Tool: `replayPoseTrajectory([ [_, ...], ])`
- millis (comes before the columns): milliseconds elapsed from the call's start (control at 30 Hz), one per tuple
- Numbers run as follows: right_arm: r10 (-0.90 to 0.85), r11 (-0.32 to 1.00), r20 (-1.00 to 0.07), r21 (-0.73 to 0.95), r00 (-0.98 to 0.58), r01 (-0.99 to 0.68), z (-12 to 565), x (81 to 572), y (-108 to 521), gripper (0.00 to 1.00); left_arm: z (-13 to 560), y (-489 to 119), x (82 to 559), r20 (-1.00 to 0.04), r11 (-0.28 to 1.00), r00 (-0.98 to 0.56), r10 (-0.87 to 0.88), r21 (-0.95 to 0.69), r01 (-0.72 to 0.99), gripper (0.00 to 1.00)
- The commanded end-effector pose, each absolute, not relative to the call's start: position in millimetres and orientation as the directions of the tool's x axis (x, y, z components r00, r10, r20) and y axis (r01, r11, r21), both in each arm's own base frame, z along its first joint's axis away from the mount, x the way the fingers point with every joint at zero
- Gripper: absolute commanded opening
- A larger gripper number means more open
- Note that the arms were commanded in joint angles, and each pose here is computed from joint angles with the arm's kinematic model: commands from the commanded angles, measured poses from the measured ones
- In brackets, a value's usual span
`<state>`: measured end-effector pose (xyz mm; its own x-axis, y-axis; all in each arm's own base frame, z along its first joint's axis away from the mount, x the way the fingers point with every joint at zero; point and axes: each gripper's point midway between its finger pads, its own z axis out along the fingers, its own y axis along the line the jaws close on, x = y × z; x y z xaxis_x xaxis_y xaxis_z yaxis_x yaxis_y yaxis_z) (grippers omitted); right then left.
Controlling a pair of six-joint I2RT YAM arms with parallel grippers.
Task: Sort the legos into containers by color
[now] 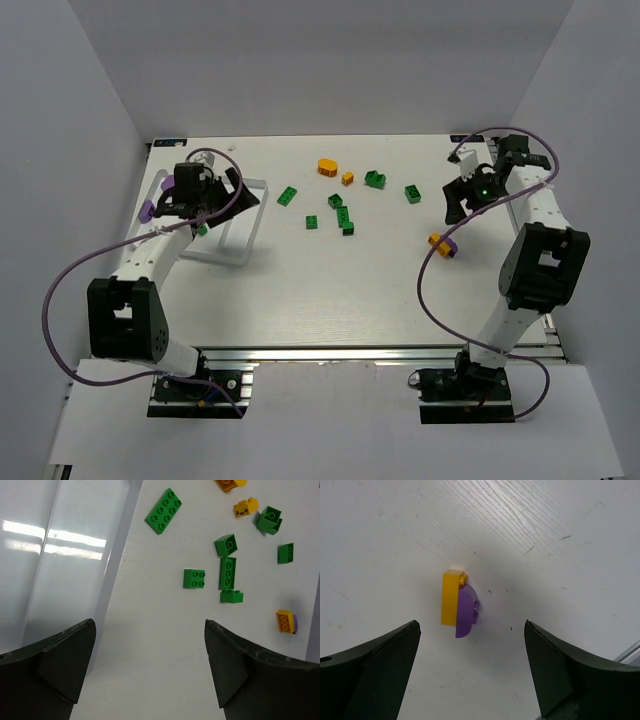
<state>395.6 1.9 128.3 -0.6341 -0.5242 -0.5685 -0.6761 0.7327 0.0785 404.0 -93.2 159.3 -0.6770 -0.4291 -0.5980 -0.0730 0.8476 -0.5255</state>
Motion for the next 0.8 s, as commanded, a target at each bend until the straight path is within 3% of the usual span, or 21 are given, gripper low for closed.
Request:
replayPoseTrajectory([
  [0, -0.584, 0.671, -0.521, 0.122, -0.622, -0.731, 125.8, 382.4, 5.5, 0.89, 183.1, -102.4, 396.2, -0.605, 0.805, -0.647, -0.464, -0.593, -0.024, 0.98],
  [233, -0.587, 0.671, -0.465, 0.179, -0.663, -0.720, 83.4, 354.4, 32.7, 0.89, 195.7, -115.9, 393.7, -0.567, 0.723, -0.625, -0.537, -0.690, 0.005, 0.98],
  [567, -0.582, 0.740, -0.445, 0.057, -0.681, -0.670, 58.2, 363.2, 16.6, 0.86, 204.3, -128.9, 398.1, -0.519, 0.643, -0.626, -0.582, -0.765, 0.037, 0.98],
  [767, -0.601, 0.698, -0.510, 0.040, -0.616, -0.715, 75.5, 360.0, 25.6, 0.85, 206.2, -125.9, 392.6, -0.522, 0.646, -0.613, -0.593, -0.763, 0.025, 0.98],
])
